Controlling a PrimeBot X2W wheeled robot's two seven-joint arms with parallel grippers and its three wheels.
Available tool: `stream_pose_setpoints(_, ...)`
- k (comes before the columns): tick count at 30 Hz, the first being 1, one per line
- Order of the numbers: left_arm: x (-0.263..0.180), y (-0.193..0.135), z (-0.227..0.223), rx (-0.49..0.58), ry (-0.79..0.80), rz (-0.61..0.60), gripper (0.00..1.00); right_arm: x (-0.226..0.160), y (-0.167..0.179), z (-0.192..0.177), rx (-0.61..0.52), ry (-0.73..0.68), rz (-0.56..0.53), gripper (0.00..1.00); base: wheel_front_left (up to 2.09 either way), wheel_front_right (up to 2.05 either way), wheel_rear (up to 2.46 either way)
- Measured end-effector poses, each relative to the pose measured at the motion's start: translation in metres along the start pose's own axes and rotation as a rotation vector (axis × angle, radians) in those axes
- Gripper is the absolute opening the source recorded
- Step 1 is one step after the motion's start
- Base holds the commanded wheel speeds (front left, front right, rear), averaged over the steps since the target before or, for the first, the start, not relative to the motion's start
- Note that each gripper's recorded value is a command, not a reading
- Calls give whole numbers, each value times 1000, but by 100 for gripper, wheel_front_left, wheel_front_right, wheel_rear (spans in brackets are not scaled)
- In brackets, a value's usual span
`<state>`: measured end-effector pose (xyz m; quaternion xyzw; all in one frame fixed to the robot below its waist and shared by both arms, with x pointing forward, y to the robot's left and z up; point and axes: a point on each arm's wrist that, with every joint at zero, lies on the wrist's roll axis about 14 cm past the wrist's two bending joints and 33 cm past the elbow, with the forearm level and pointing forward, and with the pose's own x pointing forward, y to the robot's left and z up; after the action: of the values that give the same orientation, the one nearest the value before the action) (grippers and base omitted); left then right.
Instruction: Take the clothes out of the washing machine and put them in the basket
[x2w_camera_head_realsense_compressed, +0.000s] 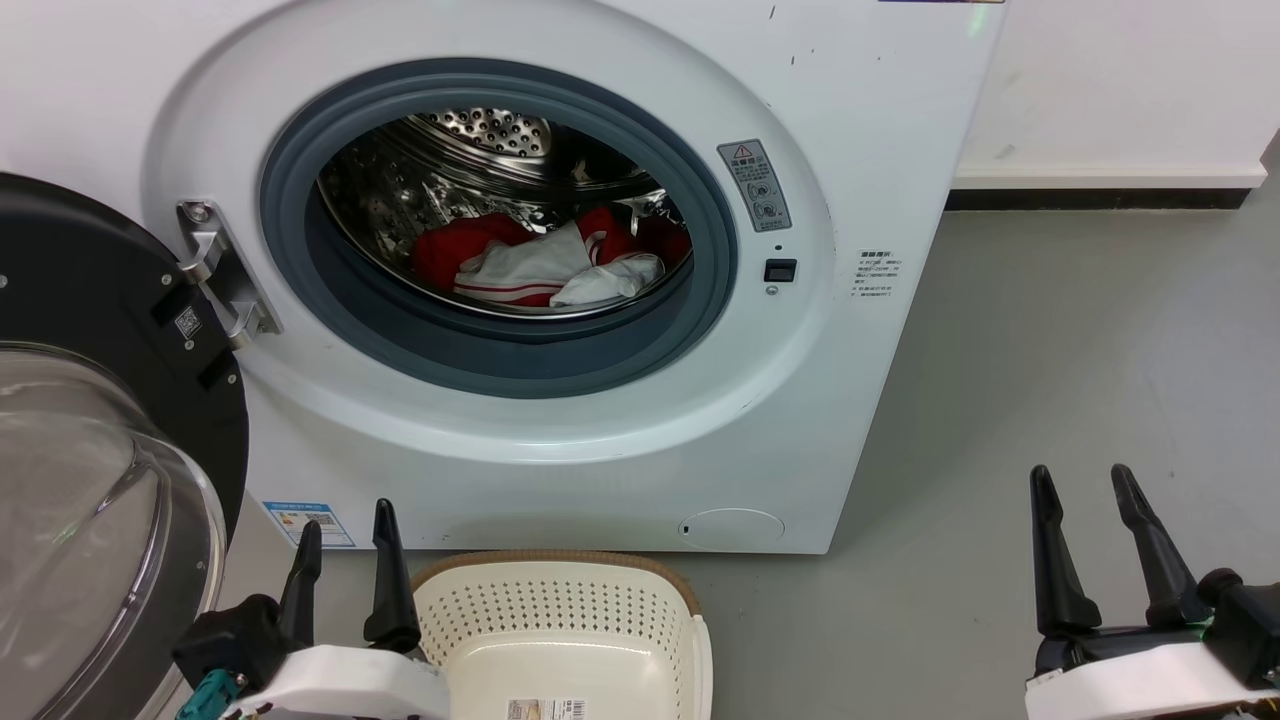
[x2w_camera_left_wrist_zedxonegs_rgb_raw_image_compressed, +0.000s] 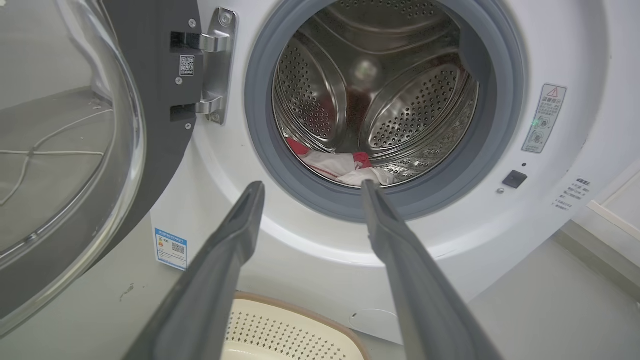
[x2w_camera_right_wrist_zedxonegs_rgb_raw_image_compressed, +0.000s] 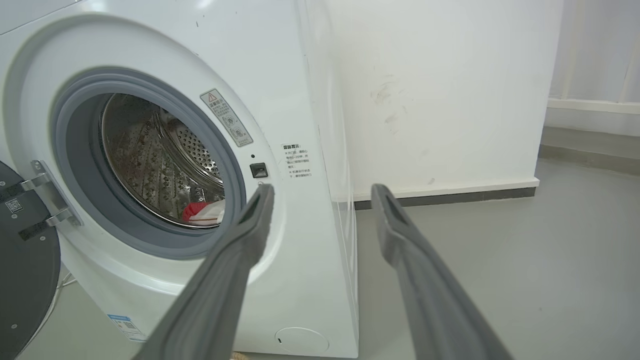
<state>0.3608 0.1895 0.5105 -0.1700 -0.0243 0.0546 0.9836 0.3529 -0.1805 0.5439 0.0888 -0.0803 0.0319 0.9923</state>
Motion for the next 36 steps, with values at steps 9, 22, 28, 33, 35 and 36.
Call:
stream_pose_setpoints(9, -3, -1, 3, 87, -25, -5, 100, -3, 5, 4, -98, -15, 26, 100, 0, 0, 0)
stream_pose_setpoints(22, -7, -4, 5, 193, -54, -23, 100, -7, 12, 7, -215, -33, 58, 100, 0, 0, 0)
stream_pose_setpoints(28, -9, -5, 4, 235, -60, -29, 100, -8, 15, 9, -262, -43, 71, 100, 0, 0, 0)
stream_pose_setpoints(33, -10, -5, 4, 265, -66, -36, 100, -9, 16, 9, -293, -48, 81, 100, 0, 0, 0)
stream_pose_setpoints(35, -10, -6, 4, 279, -70, -39, 100, -10, 17, 8, -307, -46, 84, 100, 0, 0, 0)
stream_pose_setpoints(36, -11, -6, 4, 284, -71, -40, 100, -11, 16, 7, -310, -41, 84, 100, 0, 0, 0)
